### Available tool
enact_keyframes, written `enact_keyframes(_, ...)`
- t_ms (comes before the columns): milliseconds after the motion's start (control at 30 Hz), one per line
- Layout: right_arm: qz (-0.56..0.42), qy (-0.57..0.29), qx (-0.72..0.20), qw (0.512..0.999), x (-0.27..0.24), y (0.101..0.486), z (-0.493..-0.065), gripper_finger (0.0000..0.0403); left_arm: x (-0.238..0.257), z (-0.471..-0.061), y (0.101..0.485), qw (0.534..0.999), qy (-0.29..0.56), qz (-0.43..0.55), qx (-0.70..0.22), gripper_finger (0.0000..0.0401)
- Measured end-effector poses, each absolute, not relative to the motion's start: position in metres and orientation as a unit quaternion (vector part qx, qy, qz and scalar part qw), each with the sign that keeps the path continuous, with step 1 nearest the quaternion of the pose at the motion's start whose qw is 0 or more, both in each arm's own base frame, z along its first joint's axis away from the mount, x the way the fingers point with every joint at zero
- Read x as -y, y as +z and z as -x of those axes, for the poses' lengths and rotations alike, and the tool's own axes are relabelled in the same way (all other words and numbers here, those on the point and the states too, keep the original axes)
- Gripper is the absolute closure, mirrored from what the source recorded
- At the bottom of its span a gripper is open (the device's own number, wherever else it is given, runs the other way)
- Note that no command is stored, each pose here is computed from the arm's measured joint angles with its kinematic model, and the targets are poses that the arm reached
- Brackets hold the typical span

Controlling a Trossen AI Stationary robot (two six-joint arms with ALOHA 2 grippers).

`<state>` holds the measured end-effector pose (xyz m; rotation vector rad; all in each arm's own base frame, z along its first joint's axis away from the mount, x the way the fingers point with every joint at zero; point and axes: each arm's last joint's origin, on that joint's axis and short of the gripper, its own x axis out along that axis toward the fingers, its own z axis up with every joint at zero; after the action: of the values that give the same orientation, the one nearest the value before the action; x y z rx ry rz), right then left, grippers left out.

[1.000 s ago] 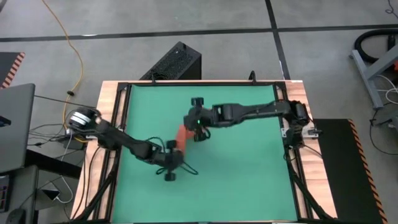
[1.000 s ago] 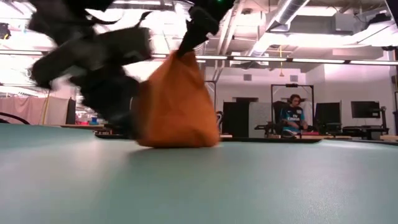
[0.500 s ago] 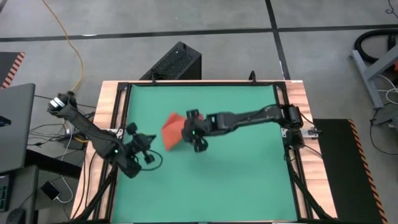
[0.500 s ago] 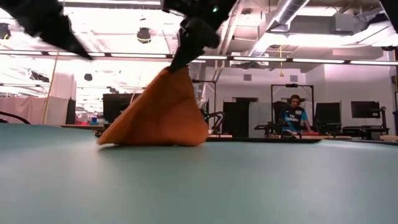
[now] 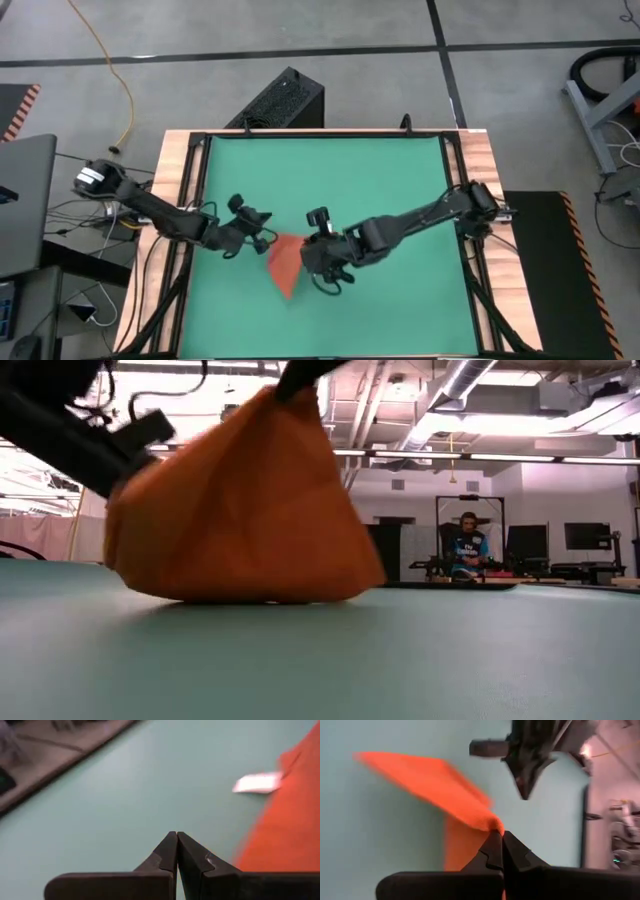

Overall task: Roll towel
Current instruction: Fold the orange towel

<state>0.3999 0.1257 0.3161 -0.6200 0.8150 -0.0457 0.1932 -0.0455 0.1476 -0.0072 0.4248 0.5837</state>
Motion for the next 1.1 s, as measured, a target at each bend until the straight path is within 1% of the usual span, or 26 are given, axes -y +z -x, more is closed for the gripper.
enact_keyframes(100, 0.315, -0.037, -0.375, 0.871, -0.139, 0.336, -0.393, 0.0398, 0.040, -0.205, 0.140, 0.943, 0.241, 0.035, -0.226, 0.0401)
enact_keyframes(200, 0.309, -0.040, -0.356, 0.881, -0.140, 0.354, -0.392, 0.0398, 0.044, -0.224, 0.140, 0.964, 0.160, 0.065, -0.200, 0.0401)
enact_keyframes(267, 0.309, -0.046, -0.351, 0.883, -0.133, 0.360, -0.394, 0.0398, 0.049, -0.235, 0.139, 0.972, 0.125, 0.075, -0.184, 0.0401)
enact_keyframes(367, 0.321, -0.053, -0.359, 0.875, -0.107, 0.360, -0.403, 0.0398, 0.059, -0.253, 0.134, 0.977, 0.073, 0.085, -0.182, 0.0401)
enact_keyframes(533, 0.244, -0.031, -0.391, 0.887, -0.033, 0.350, -0.420, 0.0398, 0.078, -0.274, 0.118, 0.971, -0.002, 0.088, -0.222, 0.0401)
enact_keyframes(667, 0.205, -0.029, -0.411, 0.888, 0.022, 0.340, -0.425, 0.0398, 0.084, -0.270, 0.102, 0.956, -0.001, 0.095, -0.278, 0.0401)
enact_keyframes(767, 0.173, -0.017, -0.387, 0.905, 0.057, 0.334, -0.429, 0.0398, 0.082, -0.261, 0.094, 0.943, 0.022, 0.100, -0.317, 0.0401)
enact_keyframes(833, 0.150, -0.007, -0.386, 0.910, 0.076, 0.325, -0.430, 0.0398, 0.082, -0.256, 0.090, 0.935, 0.036, 0.109, -0.335, 0.0401)
enact_keyframes(967, 0.120, 0.023, -0.366, 0.923, 0.098, 0.295, -0.446, 0.0398, 0.086, -0.245, 0.092, 0.926, 0.040, 0.124, -0.353, 0.0401)
enact_keyframes(1100, 0.126, 0.045, -0.348, 0.928, 0.101, 0.261, -0.470, 0.0398, 0.092, -0.232, 0.100, 0.911, 0.034, 0.138, -0.386, 0.0401)
